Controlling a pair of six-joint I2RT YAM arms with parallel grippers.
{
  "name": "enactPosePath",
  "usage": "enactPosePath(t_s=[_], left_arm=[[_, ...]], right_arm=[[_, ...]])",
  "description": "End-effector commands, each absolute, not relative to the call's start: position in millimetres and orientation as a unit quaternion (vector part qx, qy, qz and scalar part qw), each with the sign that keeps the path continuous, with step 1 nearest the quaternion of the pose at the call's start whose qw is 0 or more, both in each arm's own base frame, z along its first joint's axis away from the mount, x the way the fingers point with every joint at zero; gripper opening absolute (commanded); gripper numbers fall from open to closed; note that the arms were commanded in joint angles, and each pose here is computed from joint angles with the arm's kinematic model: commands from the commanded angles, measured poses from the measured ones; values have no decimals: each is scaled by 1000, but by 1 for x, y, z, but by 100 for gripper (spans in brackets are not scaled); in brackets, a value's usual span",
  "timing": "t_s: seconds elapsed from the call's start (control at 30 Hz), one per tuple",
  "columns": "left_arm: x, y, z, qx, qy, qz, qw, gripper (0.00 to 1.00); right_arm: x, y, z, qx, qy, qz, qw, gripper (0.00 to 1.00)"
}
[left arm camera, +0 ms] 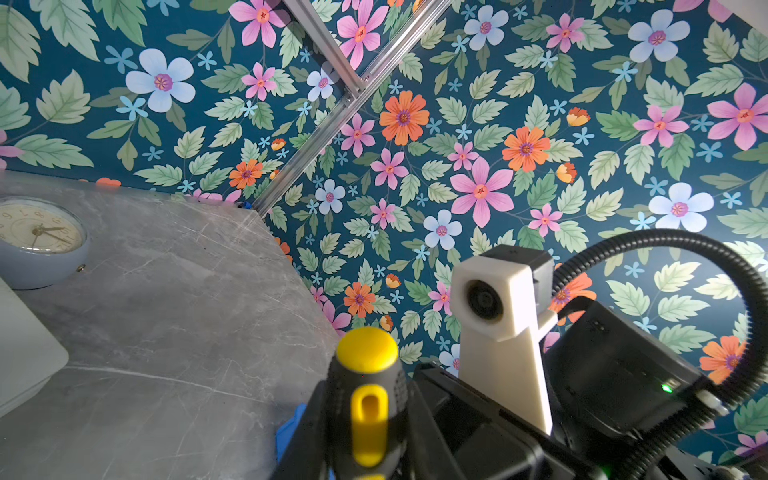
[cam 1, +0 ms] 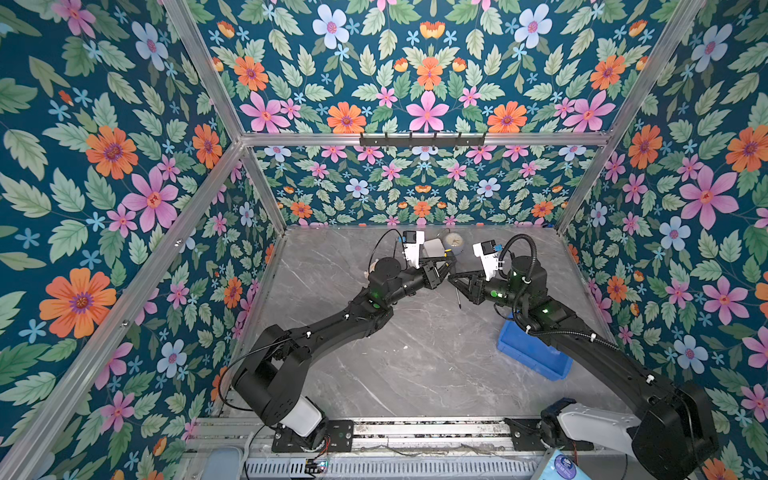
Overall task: Put the screwdriver in the bin
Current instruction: 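Close the right gripper on the screwdriver handle and open the left gripper, then carry the screwdriver with the right gripper over the blue bin while the left arm withdraws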
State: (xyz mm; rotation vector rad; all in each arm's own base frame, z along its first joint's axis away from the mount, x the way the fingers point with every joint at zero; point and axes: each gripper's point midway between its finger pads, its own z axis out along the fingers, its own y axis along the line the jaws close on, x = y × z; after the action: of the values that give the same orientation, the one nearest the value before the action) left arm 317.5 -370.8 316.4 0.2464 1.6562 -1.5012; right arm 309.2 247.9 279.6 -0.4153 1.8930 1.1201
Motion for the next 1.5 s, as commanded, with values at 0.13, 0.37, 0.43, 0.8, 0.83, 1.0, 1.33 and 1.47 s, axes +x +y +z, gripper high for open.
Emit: enactPosePath(t_s=[0.13,0.37,0.43,0.8,0.83,1.0,1.33,1.47], left_arm=[[316,-368,326,107,649,-603,451,31],[317,-359,332,116,643,-577,490,70],[316,-354,333,127,642,-560,508,81],[297,-336,311,264,644,-427,577,100],[295,-336,307,278,645,-417,577,100],[288,-340,292,335,643,-388,569,100],[280,-348,271,378,638,-390,546,100],[270,-351,268,405,623,-396,539,100]], right_arm=[[307,244,283,-175,760,435,450,0],[301,224,267,-240,774,333,481,0],[299,214,261,-270,775,289,493,0],[273,140,220,-429,769,136,454,0],[270,130,214,-433,778,121,438,0],[253,86,176,-467,814,32,346,0],[223,21,113,-468,851,-88,222,0],[222,9,89,-452,856,-114,222,0]])
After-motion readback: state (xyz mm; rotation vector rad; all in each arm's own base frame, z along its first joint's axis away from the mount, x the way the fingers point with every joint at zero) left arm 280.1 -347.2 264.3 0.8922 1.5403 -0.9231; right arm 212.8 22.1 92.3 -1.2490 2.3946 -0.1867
